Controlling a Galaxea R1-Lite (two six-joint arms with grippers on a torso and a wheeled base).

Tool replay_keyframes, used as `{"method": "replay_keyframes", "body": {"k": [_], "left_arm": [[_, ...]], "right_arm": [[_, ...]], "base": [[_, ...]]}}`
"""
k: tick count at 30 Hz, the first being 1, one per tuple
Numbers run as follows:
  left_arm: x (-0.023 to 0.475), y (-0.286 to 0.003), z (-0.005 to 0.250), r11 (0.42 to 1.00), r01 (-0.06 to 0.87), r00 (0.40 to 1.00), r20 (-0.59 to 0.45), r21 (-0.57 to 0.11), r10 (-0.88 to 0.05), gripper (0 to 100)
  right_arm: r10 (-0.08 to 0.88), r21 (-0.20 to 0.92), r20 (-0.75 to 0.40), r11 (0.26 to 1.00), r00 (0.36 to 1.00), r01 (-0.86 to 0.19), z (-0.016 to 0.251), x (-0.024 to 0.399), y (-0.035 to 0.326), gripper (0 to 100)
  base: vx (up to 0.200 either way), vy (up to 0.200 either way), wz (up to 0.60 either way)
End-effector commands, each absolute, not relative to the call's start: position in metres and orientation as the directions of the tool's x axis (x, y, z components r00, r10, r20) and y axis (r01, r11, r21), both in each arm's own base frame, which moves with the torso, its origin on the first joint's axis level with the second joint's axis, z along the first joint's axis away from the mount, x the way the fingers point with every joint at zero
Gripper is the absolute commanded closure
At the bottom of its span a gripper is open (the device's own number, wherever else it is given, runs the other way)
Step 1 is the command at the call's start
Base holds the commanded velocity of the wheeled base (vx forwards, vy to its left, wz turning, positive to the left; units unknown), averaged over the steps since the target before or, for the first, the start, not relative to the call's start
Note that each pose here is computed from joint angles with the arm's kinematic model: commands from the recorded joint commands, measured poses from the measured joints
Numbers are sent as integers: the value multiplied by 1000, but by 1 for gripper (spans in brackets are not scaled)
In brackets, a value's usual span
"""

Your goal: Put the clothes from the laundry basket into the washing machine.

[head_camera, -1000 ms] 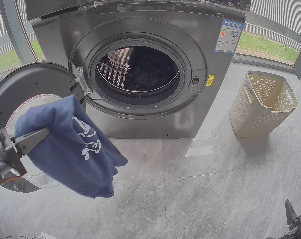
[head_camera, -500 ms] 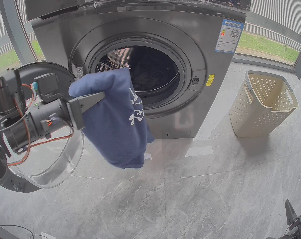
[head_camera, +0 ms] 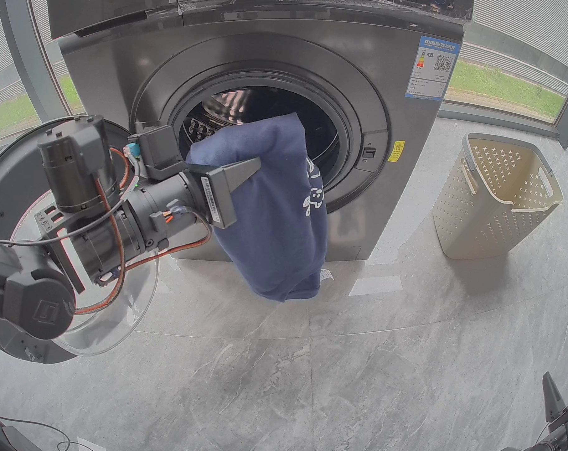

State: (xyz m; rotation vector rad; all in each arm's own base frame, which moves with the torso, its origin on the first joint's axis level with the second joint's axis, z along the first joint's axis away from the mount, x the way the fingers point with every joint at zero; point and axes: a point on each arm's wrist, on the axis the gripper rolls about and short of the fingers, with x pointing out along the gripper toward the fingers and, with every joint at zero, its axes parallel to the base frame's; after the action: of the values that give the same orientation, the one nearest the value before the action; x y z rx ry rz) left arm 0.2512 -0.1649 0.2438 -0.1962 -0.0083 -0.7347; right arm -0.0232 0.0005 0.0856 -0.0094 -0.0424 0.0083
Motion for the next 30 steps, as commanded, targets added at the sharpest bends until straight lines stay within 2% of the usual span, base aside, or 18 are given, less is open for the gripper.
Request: {"method": "replay_keyframes", "body": {"k": [1,5,6,7,11,17,25,30], "left_arm": [[256,-175,240,736,654,754,71,-175,-653,100],[268,-181,238,749,640,767,93,-174,-634,100],[268,-181,238,749,640,767,93,-174,-634,100],[270,-184,240,760,625,780,122,-176,-613,100],[273,-187,249,770,613,790,166,-178,-590,100],[274,-188,254,767,617,786,186,-178,-590,100],[270,-190,261,756,630,775,210,-177,-596,100],[271,-191,262,755,631,774,214,-178,-596,100]], "right_arm": [[31,15,194,999,981,-34,135,-34,0,0],[154,82,12,985,988,-155,149,-2,2,0],[154,82,12,985,988,-155,149,-2,2,0],[221,132,-26,968,975,-215,164,16,4,0],[329,153,-90,937,940,-313,192,66,18,0],[521,169,-164,851,838,-497,198,123,63,0],[535,185,-231,844,812,-503,192,193,104,0],[555,241,-245,829,795,-504,191,217,124,0]], "base": [[0,0,0],[0,0,0],[0,0,0],[0,0,0],[0,0,0],[0,0,0],[0,0,0],[0,0,0]]}}
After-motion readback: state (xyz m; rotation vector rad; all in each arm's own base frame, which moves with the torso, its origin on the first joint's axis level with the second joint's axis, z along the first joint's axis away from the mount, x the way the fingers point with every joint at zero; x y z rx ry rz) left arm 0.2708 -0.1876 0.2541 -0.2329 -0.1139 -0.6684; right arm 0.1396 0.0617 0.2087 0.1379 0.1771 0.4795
